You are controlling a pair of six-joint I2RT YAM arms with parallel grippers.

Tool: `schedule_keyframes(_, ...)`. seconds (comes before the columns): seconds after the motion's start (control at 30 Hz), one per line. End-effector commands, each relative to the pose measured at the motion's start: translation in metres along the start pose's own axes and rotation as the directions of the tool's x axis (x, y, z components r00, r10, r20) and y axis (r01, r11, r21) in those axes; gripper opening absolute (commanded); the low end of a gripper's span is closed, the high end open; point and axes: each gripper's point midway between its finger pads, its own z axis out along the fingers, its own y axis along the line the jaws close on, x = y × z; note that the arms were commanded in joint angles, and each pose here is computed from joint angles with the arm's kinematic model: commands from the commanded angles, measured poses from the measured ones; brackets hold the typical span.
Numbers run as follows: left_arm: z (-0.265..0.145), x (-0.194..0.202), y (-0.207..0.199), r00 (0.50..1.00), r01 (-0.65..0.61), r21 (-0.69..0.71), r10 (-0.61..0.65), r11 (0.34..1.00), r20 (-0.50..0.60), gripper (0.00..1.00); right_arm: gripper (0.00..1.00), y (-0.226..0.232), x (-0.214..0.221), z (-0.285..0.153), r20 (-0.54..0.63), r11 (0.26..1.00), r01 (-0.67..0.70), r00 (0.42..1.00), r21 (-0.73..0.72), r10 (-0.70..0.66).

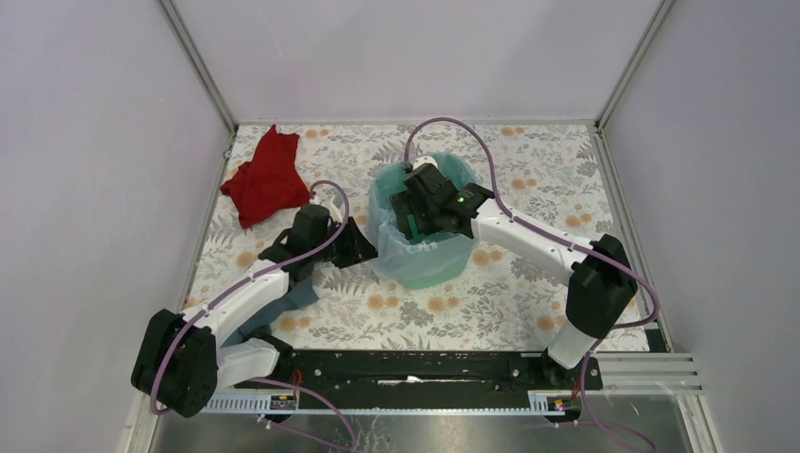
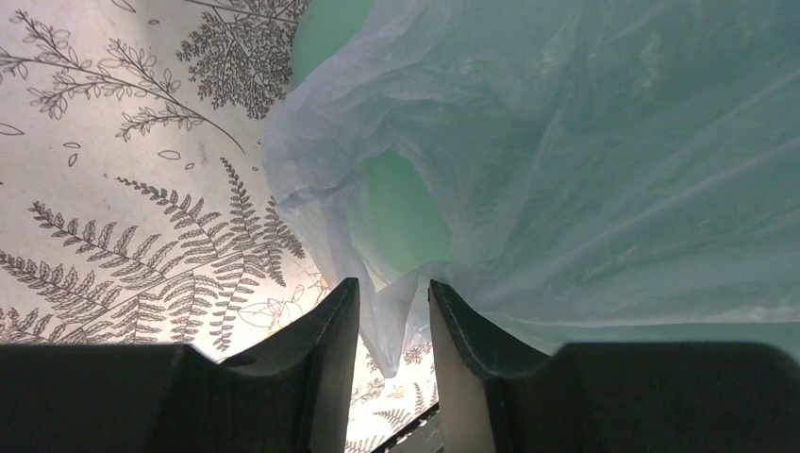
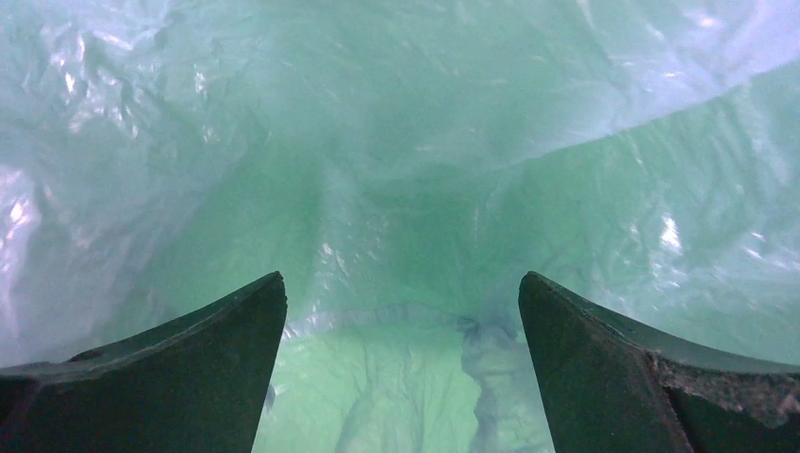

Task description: Put the trash bags into the trash bin

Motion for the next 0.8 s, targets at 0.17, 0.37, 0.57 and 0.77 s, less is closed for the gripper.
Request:
schedule_keyframes(0.17, -0.001, -0.016, -0.014, 0.997, -0.062, -0.007, 0.062, 0.998, 0.045, 0.46, 1.00, 0.007, -0.006, -0.025, -0.029, 0.997, 0.055, 0.998, -0.056, -0.057)
schedule_keyframes(0.37, 0.010, -0.023, -0.025, 0.995, -0.071, -0.041, 0.074, 0.997, 0.061, 0.53, 1.00, 0.033, -0.015, -0.023, 0.038, 0.982, -0.026, 0.999, -0.186, 0.034)
schedule_keyframes(0.57, -0.006, -0.027, -0.038, 0.987, -0.111, -0.072, 0.118, 0.991, 0.111, 0.74, 1.00, -0.002, -0.020, -0.034, 0.090, 0.998, 0.053, 0.995, -0.041, -0.049)
schedule_keyframes(0.77, -0.051, -0.037, -0.033, 0.966, -0.118, -0.140, 0.146, 0.983, 0.214, 0.93, 1.00, -0.012, -0.025, -0.037, 0.112, 0.998, 0.031, 0.993, -0.047, -0.026)
